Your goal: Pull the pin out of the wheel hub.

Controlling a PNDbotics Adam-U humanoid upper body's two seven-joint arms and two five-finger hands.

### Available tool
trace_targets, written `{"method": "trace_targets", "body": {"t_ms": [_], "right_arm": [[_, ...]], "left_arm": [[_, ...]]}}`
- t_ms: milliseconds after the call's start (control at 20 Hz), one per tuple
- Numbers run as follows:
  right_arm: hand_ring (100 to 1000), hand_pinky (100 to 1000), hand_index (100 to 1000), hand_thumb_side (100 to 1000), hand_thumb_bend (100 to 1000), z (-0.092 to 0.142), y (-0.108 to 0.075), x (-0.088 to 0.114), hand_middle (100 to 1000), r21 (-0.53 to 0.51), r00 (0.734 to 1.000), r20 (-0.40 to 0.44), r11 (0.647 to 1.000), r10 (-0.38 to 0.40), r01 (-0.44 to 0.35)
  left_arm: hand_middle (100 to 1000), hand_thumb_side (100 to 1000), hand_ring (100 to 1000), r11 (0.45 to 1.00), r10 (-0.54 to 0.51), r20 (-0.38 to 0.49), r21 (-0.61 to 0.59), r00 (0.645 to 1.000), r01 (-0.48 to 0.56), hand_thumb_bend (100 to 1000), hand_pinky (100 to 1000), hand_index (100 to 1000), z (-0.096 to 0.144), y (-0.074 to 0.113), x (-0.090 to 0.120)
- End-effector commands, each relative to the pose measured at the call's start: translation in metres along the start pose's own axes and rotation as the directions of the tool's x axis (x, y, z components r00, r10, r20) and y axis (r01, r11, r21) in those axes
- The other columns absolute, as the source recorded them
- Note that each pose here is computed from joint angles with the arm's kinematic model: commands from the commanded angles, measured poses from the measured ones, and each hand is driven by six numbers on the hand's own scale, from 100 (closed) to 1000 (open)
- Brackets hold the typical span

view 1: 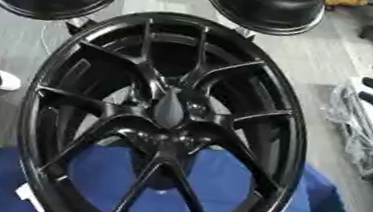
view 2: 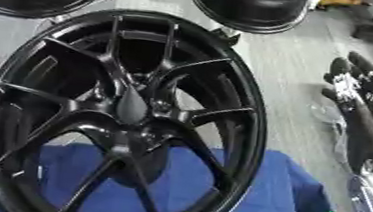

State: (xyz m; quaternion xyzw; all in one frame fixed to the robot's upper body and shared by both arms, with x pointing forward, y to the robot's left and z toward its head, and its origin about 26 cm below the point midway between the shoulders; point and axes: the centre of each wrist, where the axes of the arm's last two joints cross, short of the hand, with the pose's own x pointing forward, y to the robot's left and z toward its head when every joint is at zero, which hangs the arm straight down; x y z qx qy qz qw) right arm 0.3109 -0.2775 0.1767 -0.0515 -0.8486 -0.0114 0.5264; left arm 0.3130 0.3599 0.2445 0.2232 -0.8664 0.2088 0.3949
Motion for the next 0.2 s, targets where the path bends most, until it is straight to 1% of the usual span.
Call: {"method": "trace_targets", "body": {"t_ms": [50, 100, 200], "right_arm": [[836, 803, 918, 546, 247, -0.0037, -0.0009, 0.0116, 831, -0.008, 0.999, 0.043, 1.000, -0.010, 0.011], [837, 803, 918, 546, 246, -0.0037, -0.0008, 0.0121, 832, -0.010, 0.999, 0.045, 1.000, -0.012, 0.013], [837, 803, 917, 547, 245, -0.0035, -0.0004, 0.0131, 834, -0.008, 0.999, 0.050, 1.000, -0.012, 0.013]], "left_arm": [[770, 762, 807, 0.998, 0.056, -0.021, 0.039, 0.998, -0.055, 337, 917, 828, -0.0002, -0.0038, -0.0031], [776, 765, 809, 0.998, 0.058, -0.031, 0.037, 0.998, -0.057, 344, 919, 830, 0.0008, -0.0044, -0.0058], [783, 749, 812, 0.998, 0.056, -0.046, 0.016, 0.997, -0.056, 389, 924, 835, 0.0028, -0.0057, -0.0102]]}}
